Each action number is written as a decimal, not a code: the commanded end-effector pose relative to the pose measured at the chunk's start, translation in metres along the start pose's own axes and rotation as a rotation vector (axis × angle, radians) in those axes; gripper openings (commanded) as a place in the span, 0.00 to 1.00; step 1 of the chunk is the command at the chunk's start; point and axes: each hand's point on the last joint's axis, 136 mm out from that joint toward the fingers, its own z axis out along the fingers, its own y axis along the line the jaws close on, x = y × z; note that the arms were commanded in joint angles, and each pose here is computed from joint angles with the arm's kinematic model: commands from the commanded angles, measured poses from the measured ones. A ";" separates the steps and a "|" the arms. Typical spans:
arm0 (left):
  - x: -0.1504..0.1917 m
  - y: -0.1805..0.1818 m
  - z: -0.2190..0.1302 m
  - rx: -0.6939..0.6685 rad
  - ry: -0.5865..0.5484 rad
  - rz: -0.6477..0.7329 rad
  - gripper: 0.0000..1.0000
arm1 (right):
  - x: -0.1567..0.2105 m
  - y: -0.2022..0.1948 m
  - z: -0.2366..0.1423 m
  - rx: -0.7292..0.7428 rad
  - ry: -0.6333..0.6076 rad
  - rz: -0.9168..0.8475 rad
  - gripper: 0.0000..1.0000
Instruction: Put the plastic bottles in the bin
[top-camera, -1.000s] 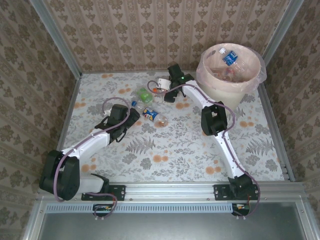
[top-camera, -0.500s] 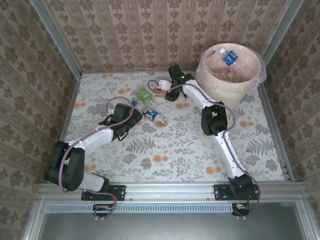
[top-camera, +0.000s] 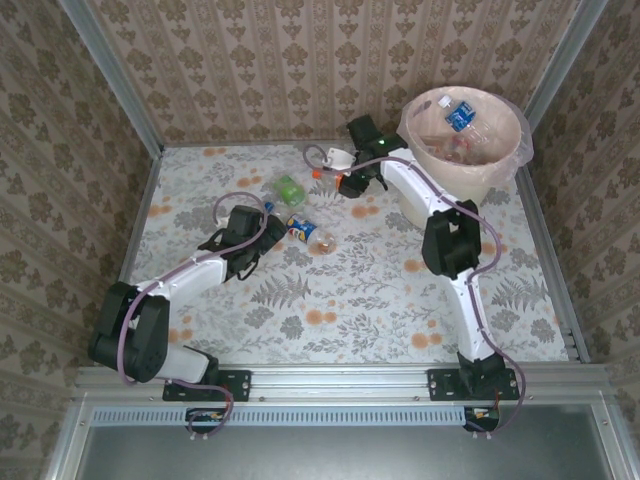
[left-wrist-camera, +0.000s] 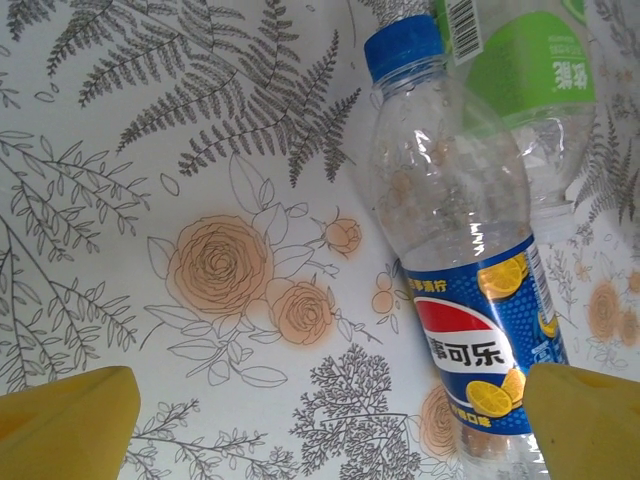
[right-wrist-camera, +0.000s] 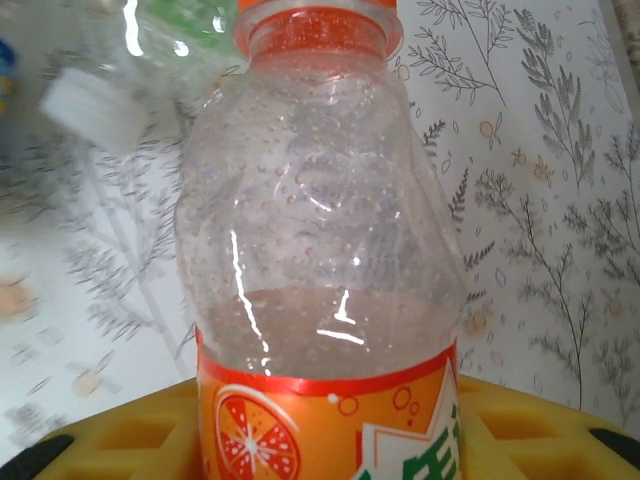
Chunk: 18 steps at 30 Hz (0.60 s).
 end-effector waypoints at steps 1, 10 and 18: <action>-0.001 -0.007 -0.002 0.039 -0.011 0.013 1.00 | -0.011 0.002 -0.054 0.009 -0.085 0.053 0.45; -0.012 -0.023 -0.013 0.080 -0.037 0.035 1.00 | -0.027 0.019 -0.137 0.060 -0.274 0.156 0.45; -0.014 -0.046 -0.024 0.115 -0.050 0.087 1.00 | -0.025 0.003 -0.199 0.116 -0.388 0.370 0.44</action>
